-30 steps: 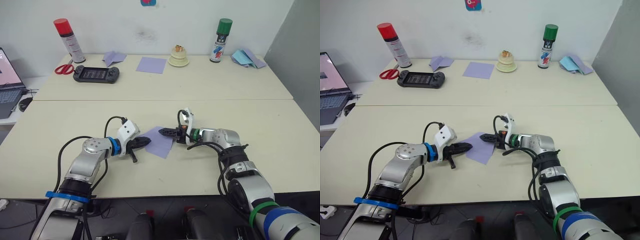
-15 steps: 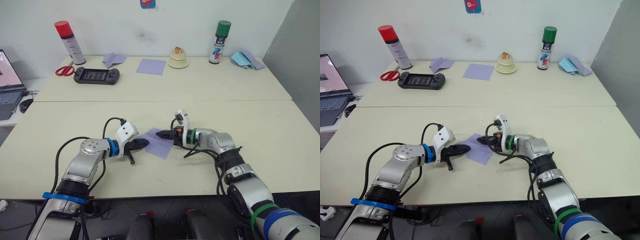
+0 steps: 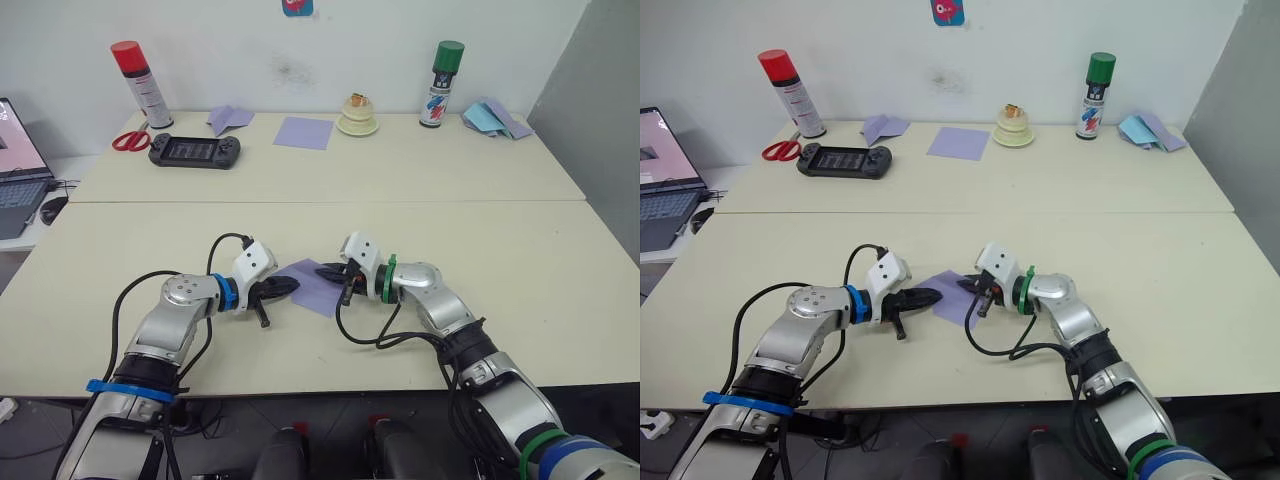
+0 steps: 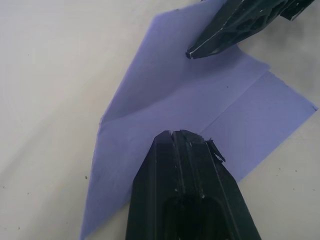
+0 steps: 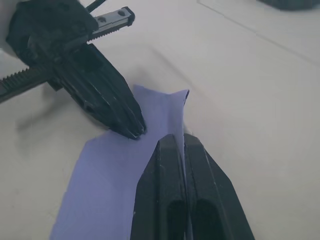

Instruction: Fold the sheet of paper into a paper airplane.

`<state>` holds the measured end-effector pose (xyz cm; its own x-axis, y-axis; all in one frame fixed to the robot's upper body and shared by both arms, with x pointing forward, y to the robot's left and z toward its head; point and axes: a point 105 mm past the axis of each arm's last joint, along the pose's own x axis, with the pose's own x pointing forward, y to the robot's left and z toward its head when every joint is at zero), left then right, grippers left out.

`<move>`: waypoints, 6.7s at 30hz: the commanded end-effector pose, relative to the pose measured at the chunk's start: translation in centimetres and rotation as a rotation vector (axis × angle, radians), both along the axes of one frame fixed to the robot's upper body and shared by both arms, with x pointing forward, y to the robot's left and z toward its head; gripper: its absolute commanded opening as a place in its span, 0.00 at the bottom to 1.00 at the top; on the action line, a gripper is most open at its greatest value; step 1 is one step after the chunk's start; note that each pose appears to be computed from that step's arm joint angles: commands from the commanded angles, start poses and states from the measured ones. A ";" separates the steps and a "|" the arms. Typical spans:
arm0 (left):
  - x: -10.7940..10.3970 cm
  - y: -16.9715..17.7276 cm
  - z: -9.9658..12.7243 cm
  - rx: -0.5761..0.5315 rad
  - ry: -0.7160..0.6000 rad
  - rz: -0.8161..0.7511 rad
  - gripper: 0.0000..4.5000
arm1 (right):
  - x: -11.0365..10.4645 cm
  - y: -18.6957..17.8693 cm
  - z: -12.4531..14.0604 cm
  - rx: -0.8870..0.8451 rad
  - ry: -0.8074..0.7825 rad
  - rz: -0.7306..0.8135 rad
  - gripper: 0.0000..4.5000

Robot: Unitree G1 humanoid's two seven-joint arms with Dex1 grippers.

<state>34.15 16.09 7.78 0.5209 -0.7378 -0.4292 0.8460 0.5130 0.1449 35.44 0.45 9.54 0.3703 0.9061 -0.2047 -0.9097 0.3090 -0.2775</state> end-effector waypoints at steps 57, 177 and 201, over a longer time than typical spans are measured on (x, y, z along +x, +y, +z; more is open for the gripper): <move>-1.0 4.9 -3.2 -0.060 0.362 0.295 0.00 | -3.3 2.8 -0.7 -0.083 -0.130 0.032 0.00; 0.9 1.2 -2.8 0.184 0.016 0.002 0.00 | -4.9 4.2 -4.6 -0.237 0.007 0.087 0.00; 0.6 1.2 -5.2 0.274 -0.026 -0.037 0.00 | -6.5 1.5 -1.4 -0.076 0.254 0.153 0.28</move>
